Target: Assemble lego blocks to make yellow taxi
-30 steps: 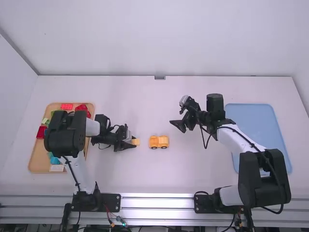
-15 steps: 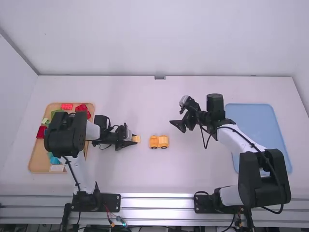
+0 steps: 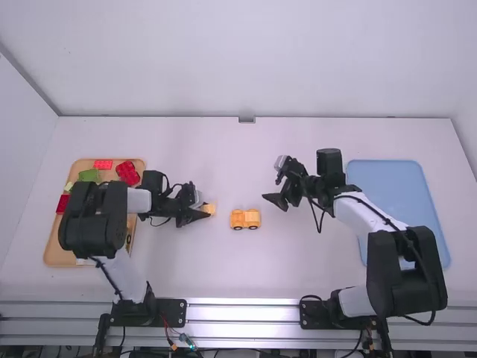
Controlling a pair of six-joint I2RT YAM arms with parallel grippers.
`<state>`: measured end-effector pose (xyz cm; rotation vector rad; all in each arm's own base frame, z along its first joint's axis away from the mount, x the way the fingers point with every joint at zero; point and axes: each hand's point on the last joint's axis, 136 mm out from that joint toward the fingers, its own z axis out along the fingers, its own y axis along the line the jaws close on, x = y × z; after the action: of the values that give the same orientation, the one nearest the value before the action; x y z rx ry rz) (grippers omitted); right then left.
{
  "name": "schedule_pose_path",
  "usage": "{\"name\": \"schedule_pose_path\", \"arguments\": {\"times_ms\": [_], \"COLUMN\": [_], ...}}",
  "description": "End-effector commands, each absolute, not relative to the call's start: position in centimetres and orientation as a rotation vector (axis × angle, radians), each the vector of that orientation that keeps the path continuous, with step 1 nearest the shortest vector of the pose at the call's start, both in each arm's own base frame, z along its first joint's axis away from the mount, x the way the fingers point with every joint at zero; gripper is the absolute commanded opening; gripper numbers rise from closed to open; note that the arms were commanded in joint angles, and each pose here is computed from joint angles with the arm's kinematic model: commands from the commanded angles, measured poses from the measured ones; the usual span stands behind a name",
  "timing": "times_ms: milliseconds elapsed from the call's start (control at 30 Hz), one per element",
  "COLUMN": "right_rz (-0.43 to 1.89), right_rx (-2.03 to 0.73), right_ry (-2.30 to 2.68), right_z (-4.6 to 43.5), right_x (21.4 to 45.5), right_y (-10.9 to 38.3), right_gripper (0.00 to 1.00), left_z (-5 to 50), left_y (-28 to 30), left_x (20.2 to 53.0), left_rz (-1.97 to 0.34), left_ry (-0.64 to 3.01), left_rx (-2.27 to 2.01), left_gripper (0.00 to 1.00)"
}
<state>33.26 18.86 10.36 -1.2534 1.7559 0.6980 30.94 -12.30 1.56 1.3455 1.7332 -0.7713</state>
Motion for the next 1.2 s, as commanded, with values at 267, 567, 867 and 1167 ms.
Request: {"name": "schedule_pose_path", "arguments": {"times_ms": [267, 567, 867, 1167], "right_rz": [0.883, 0.955, 0.994, 0.985], "right_rx": [-1.491, -1.533, -1.498, -1.511], "right_ry": [1.567, 1.485, 1.496, 1.487], "right_z": [2.7, -1.1, -2.3, -2.4], "right_x": [28.2, 27.2, 27.3, 27.2], "right_y": [22.8, 24.8, 24.9, 24.9], "right_gripper": [0.99, 0.99, 1.00, 0.87], "left_z": [3.8, 3.4, 2.3, 1.4], "left_y": [-16.8, -19.5, -20.1, -21.6], "left_x": [29.1, 28.1, 28.1, 28.7], "left_rz": [-0.815, -0.854, -0.882, -0.893], "left_ry": [1.634, 1.579, 1.573, 1.594], "left_rx": [1.405, 1.476, 1.476, 1.457], "left_gripper": [0.22, 0.16, 0.14, 0.15]}}
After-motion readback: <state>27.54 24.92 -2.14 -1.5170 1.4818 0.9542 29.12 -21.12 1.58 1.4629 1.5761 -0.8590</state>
